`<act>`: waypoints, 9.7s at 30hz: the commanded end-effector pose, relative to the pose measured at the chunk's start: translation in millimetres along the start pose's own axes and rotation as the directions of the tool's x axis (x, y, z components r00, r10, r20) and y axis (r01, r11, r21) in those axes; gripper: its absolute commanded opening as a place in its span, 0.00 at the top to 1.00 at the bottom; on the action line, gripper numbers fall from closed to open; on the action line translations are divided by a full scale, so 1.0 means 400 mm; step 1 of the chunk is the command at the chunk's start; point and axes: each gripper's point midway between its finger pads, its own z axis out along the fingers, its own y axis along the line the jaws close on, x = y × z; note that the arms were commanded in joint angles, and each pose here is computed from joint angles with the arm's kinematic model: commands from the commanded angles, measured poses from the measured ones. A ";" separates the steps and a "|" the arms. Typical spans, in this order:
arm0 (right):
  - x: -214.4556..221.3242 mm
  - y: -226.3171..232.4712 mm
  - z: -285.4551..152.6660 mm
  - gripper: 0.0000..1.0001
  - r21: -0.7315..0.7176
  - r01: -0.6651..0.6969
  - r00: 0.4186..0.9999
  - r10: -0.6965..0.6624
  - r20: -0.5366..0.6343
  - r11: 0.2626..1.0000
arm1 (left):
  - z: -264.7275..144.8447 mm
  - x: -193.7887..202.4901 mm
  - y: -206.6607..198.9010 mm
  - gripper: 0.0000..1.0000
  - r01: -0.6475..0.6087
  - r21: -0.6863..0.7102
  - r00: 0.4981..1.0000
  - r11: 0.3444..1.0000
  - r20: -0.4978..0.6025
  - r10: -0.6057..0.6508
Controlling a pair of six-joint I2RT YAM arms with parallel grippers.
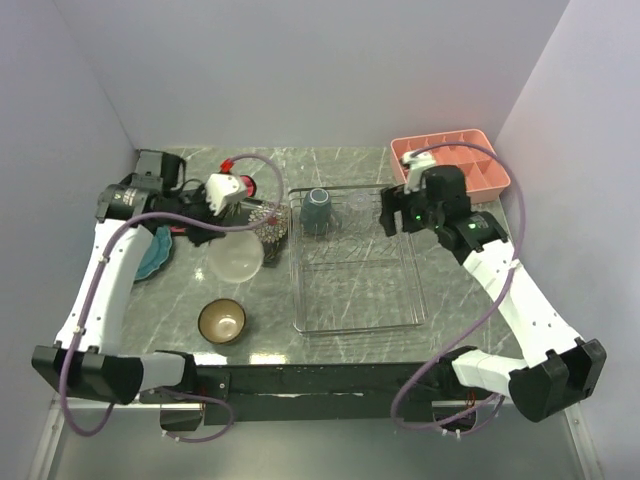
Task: Load the mixed dishes into the dish rack
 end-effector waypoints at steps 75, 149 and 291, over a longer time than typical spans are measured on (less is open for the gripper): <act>0.095 -0.178 -0.089 0.16 0.073 -0.213 0.973 0.218 -0.070 0.974 | 0.331 -0.400 -0.430 0.40 -0.689 -0.604 -0.383 0.401 0.773 0.506; 0.134 0.437 -0.071 1.00 -0.572 -0.237 0.943 0.045 -0.329 0.785 | -0.089 -0.180 0.172 0.08 0.466 -0.577 0.790 0.671 0.612 -0.023; 0.208 0.389 0.035 1.00 -0.740 -0.582 0.791 0.445 -0.420 0.336 | 0.000 -0.088 0.227 0.12 0.462 -0.510 0.840 0.726 0.513 -0.175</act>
